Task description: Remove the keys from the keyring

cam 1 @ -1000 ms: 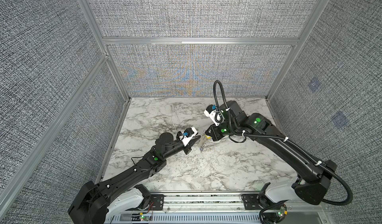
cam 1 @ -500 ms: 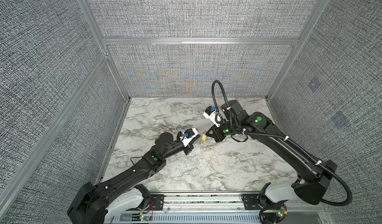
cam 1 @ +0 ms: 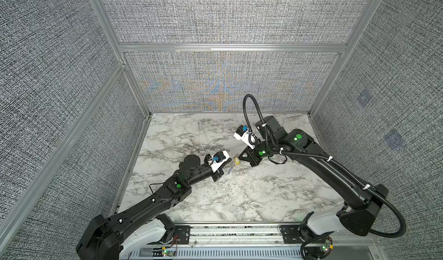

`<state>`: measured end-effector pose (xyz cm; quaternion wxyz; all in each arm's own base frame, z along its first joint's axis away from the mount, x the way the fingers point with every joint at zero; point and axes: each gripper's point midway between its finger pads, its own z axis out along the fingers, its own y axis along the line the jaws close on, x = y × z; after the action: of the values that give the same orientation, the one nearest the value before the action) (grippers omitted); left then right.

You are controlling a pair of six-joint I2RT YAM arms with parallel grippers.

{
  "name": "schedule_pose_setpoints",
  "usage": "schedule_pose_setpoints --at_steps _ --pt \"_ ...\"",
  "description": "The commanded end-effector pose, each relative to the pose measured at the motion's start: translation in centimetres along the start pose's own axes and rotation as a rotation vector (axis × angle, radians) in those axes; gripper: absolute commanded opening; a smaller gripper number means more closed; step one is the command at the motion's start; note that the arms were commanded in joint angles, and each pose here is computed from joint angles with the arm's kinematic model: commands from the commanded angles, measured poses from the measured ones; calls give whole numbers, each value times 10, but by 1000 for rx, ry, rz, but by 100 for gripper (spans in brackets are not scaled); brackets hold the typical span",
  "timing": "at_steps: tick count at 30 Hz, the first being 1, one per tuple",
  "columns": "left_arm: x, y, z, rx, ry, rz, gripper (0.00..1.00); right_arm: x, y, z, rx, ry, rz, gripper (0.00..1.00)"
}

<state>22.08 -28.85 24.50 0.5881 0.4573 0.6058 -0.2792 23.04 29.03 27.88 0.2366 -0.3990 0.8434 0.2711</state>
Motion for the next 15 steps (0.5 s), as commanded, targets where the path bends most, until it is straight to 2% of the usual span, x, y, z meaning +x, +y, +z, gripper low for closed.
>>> schedule_pose_setpoints --at_steps 1,3,6,8,15 --pt "-5 -1 -3 -1 -23 15 11 6 3 -3 -11 8 -18 0" --pt "-5 -2 -5 -4 -25 15 18 6 5 -4 -16 -7 -32 0" --pt "-8 -2 -10 -10 -31 24 21 6 6 -5 -20 -22 -58 0" --pt "-13 -3 -15 -11 -47 33 27 6 7 -7 -25 -30 -85 0" --pt "-20 -4 -22 -13 -61 86 33 10 13 -7 -46 -37 -179 0"
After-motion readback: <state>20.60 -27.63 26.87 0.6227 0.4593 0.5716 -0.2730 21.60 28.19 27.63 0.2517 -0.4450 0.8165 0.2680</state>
